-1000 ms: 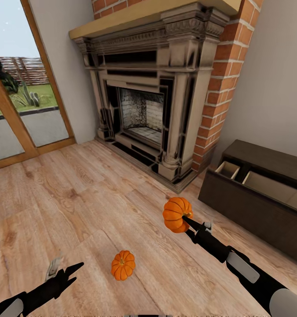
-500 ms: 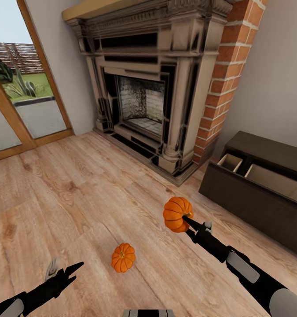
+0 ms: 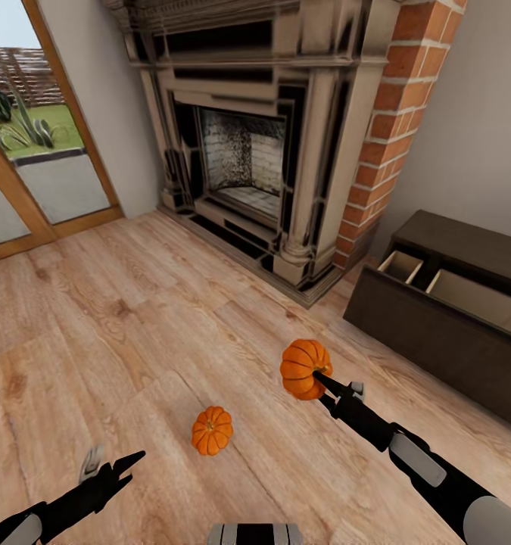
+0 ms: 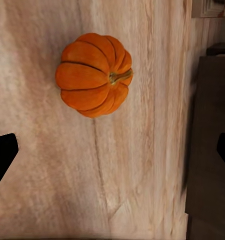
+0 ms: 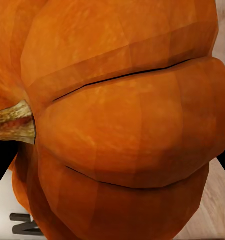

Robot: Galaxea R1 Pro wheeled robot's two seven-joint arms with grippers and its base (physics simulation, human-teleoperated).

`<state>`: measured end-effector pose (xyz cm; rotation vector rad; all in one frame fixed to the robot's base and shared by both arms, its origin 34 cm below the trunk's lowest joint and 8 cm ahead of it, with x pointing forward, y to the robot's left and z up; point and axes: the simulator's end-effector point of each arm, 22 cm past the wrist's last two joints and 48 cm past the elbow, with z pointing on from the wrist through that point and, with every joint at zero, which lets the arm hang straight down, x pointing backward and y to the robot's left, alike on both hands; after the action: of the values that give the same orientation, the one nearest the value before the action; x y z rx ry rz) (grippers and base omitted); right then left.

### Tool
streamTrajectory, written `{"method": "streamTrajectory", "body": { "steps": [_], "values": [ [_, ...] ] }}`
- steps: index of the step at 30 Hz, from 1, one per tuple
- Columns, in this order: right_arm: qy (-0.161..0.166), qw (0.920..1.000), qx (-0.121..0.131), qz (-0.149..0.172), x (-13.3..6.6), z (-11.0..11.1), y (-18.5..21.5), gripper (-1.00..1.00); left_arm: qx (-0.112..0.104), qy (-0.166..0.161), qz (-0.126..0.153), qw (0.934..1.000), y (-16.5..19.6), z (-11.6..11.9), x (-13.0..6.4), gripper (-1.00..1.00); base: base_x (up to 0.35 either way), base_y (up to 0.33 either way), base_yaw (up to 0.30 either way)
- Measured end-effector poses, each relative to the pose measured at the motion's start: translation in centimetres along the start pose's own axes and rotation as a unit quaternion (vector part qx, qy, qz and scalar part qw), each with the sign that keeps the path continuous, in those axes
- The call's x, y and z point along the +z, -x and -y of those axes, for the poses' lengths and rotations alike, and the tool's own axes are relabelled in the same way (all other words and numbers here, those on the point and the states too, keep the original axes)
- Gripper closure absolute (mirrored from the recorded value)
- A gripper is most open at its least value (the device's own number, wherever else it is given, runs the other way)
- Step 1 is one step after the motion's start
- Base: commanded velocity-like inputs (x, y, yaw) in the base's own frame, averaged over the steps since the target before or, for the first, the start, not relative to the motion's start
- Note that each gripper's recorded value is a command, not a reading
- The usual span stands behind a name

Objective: Place each of the two pumpkins and all three candles from the living room inside a cabinet in the living room (use any cabinet), then make sure every cabinet is closed, and position the cauldron so it is next to a table in the living room.

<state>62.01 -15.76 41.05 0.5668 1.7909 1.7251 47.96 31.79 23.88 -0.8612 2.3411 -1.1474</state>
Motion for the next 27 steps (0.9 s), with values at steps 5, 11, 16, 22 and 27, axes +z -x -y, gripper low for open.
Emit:
{"method": "streamTrajectory", "body": {
  "steps": [5, 11, 16, 22, 27],
  "values": [
    [-0.01, 0.9999, 0.006, 0.001, -0.1, 1.3, -0.2, 1.0, -0.005, 0.007, -0.005, 0.9999, -0.4, -0.9, 0.1, -1.0, 0.0, 0.0, 0.0],
    [-0.027, 0.9996, 0.003, 0.008, -0.4, 3.0, -0.2, 1.0, -0.011, 0.003, -0.01, 0.9999, -0.9, -1.4, 0.3, -1.0, 0.0, 0.0, 0.0],
    [-0.035, 0.9993, 0.01, 0.007, -0.6, 4.1, -0.5, 1.0, -0.017, 0.007, -0.015, 0.9997, -1.3, -2.2, 0.4, -1.0, 0.0, 0.0, 0.0],
    [-0.042, 0.9989, 0.019, 0.006, -0.8, 5.4, -0.9, 1.0, -0.023, 0.014, -0.02, 0.9994, -1.9, -3.2, 0.5, -1.0, 0.0, 0.0, 0.0],
    [-0.05, 0.9984, 0.027, 0.005, -1.0, 6.6, -1.2, 1.0, -0.008, 0.01, -0.009, 0.9999, -1.8, -3.8, 0.5, -1.0, 0.0, 0.0, -0.018]
  ]
}}
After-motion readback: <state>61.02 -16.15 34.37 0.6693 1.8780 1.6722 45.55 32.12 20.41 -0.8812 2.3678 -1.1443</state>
